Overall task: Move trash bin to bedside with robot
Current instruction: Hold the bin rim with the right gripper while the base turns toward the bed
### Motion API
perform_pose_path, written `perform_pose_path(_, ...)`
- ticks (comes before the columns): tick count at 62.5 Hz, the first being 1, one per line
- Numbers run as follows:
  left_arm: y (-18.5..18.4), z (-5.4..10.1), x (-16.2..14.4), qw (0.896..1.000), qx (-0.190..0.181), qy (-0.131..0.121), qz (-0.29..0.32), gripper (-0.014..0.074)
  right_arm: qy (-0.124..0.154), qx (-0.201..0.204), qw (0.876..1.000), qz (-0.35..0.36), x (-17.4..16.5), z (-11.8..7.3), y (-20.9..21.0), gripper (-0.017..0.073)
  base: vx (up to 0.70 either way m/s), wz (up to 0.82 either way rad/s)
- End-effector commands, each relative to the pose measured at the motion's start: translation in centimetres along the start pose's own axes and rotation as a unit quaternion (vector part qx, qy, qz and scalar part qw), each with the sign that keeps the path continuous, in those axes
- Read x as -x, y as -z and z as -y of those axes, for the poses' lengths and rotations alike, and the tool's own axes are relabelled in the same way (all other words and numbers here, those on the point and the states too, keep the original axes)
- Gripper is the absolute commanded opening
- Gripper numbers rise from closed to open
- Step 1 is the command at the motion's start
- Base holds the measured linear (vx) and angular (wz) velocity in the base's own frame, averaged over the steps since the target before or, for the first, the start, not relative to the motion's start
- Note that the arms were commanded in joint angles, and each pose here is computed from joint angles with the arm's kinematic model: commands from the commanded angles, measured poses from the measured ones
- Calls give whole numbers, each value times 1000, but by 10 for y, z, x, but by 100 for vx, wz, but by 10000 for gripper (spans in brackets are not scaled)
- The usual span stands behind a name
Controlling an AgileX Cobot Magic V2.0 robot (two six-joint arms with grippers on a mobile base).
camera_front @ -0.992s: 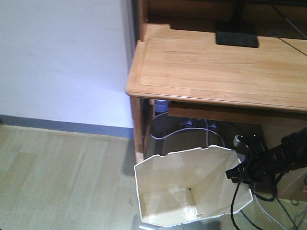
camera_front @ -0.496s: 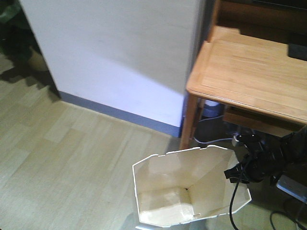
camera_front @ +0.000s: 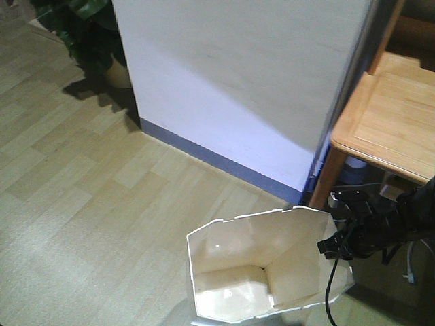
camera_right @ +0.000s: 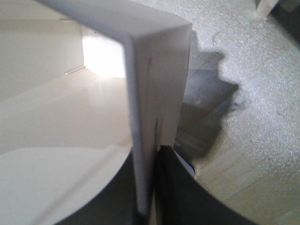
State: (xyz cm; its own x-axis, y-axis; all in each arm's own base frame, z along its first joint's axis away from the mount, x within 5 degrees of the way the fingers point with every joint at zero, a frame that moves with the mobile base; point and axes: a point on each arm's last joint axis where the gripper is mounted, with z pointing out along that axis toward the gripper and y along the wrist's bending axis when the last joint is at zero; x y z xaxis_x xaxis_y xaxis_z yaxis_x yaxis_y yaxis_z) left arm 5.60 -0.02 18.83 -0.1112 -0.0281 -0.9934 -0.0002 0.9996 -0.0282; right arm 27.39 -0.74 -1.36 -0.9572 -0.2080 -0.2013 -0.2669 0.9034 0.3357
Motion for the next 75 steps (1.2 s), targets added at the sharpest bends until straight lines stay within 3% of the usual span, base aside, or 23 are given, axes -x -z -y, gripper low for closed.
perform_pose_path(1,0,0,2,999,-3,7,37,-6,-1,80,995,56,17,-18,19,-6,6,28)
perform_pose_path(31,0,0,2,999,-3,7,37,-6,-1,80,995,56,17,-18,19,-6,8,39)
perform_pose_path(75,0,0,2,999,-3,7,37,-6,-1,80,995,55,17,-18,19,-6,10,60)
